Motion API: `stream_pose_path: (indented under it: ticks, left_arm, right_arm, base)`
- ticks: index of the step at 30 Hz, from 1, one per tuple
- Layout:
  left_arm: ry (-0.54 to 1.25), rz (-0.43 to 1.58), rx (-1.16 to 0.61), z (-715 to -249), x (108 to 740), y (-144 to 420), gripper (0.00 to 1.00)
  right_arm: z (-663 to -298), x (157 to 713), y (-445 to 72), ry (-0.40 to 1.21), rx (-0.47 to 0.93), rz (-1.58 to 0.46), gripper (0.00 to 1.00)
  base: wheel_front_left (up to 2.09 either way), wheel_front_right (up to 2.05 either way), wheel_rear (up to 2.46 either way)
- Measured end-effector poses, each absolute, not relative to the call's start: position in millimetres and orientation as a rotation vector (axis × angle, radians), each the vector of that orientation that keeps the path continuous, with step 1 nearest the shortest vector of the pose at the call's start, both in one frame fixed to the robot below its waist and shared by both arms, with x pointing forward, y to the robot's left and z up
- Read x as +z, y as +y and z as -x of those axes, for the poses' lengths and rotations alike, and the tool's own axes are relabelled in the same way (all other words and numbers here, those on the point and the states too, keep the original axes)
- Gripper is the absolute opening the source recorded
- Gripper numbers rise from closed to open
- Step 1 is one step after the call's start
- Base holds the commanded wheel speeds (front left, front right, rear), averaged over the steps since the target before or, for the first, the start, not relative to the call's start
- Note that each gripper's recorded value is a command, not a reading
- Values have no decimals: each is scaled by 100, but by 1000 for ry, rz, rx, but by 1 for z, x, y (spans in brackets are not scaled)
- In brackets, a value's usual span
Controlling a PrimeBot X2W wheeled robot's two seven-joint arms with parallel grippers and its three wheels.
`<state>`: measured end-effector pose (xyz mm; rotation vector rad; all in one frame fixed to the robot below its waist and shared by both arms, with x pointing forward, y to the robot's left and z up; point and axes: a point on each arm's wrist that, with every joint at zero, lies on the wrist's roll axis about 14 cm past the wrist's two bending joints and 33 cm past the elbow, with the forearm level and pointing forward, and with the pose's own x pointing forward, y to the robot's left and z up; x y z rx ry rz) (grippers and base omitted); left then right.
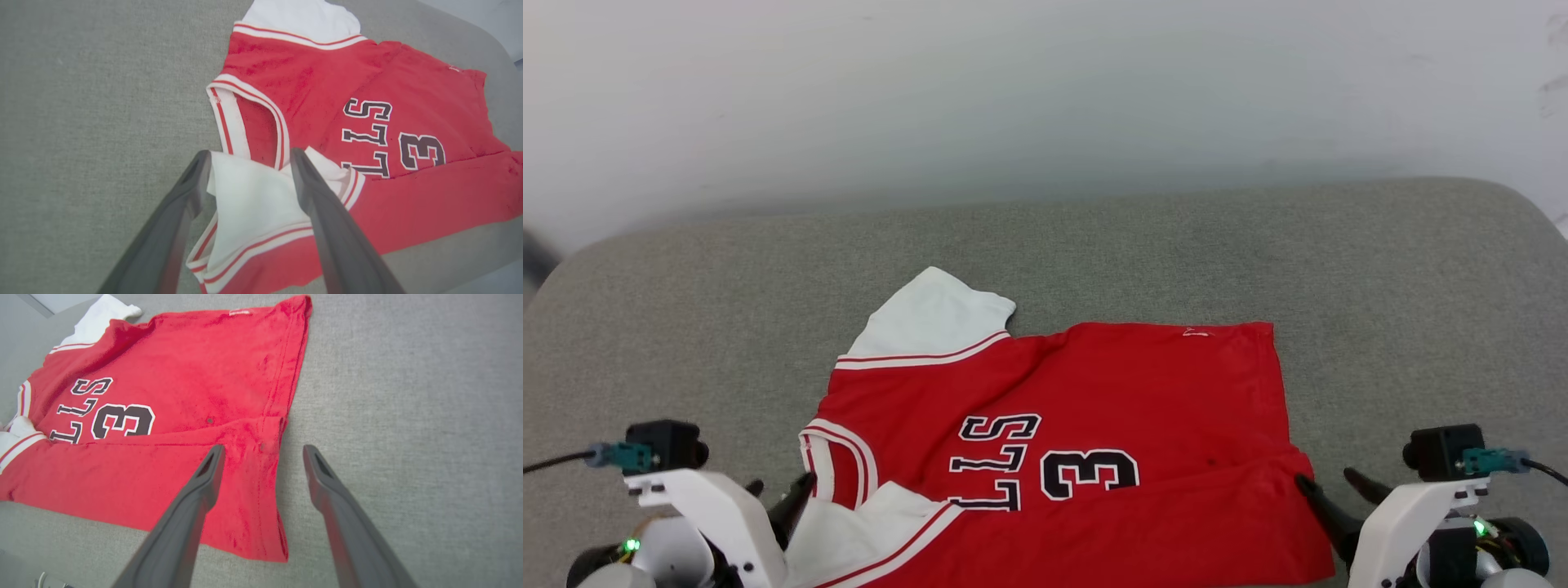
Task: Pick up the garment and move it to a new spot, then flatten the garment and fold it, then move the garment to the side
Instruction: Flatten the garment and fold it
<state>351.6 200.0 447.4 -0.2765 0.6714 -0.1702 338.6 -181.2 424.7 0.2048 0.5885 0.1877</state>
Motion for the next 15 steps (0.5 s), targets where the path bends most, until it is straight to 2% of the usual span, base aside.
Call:
stream_pose_path:
  ticks: [10,15]
  left_arm:
    - [355,203,-149,-439,509,198,100]
    - [309,192,-162,-481,514,186,100]
  right_arm:
    - [-375,489,-197,226,88,-175,100]
    - [-393,509,-203,111,58,-162,100]
  base:
    - [0,0,0]
    - [0,0,0]
